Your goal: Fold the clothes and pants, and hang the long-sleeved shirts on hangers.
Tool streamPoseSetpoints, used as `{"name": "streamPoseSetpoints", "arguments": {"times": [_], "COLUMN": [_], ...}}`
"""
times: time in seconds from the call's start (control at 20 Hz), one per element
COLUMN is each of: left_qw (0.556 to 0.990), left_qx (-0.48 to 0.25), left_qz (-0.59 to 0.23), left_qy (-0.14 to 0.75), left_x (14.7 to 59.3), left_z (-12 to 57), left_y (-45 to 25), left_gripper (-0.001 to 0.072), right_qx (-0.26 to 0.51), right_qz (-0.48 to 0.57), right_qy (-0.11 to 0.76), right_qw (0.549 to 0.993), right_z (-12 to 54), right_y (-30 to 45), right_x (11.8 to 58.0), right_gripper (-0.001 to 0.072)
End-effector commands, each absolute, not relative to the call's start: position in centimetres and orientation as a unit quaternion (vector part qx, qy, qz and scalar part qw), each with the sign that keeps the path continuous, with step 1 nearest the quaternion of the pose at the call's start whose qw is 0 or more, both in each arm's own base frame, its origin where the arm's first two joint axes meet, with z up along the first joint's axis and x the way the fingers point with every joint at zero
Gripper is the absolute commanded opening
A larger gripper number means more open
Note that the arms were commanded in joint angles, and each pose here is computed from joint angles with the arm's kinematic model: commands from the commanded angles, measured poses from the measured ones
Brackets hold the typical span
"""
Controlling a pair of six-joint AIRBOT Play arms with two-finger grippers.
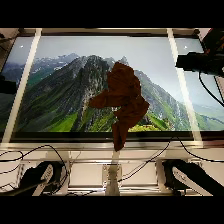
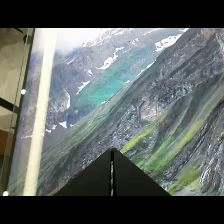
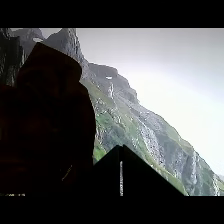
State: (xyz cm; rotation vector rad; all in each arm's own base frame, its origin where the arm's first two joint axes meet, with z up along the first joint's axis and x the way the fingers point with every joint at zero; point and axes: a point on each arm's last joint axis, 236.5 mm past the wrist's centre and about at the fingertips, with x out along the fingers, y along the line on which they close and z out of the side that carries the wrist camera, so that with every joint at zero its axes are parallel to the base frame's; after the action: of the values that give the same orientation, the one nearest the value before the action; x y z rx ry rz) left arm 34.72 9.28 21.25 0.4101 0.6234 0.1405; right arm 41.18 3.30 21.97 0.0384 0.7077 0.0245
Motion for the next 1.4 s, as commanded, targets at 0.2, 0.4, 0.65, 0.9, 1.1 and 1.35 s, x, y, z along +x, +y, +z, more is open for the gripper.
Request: {"name": "streamPoseSetpoints", "arguments": {"times": [0.2, 0.4, 0.65, 0.9, 1.1, 1.35], "left_qw": [0.929, 0.929, 0.929, 0.937, 0.952, 0.951], "left_qx": [0.2, 0.2, 0.2, 0.176, 0.119, 0.083], "left_qz": [0.069, 0.069, 0.069, 0.052, 0.012, -0.012], "left_qy": [0.304, 0.304, 0.304, 0.297, 0.283, 0.299], "left_x": [34.7, 34.7, 34.7, 35.0, 35.6, 36.8], "left_z": [21.3, 21.3, 21.3, 21.2, 21.3, 19.6], "left_y": [9.3, 9.3, 9.3, 8.2, 5.6, 4.4], "left_gripper": [0.0015, 0.0015, 0.0015, 0.0015, 0.0014, 0.0015], "right_qx": [0.019, 0.02, 0.045, 0.037, 0.057, 0.11], "right_qz": [0.013, 0.013, 0.035, 0.089, 0.119, 0.166], "right_qy": [0.347, 0.347, 0.35, 0.479, 0.55, 0.567], "right_qw": [0.938, 0.938, 0.935, 0.873, 0.824, 0.799], "right_z": [22.0, 22.0, 21.9, 15.3, 6.4, -0.3], "right_y": [3.3, 3.4, 4.8, 7.1, 8.9, 13.2], "right_x": [41.2, 41.2, 41.0, 36.8, 34.6, 34.7], "right_gripper": [0.0014, 0.0013, 0.0013, 0.0013, 0.0069, 0.0504]}}
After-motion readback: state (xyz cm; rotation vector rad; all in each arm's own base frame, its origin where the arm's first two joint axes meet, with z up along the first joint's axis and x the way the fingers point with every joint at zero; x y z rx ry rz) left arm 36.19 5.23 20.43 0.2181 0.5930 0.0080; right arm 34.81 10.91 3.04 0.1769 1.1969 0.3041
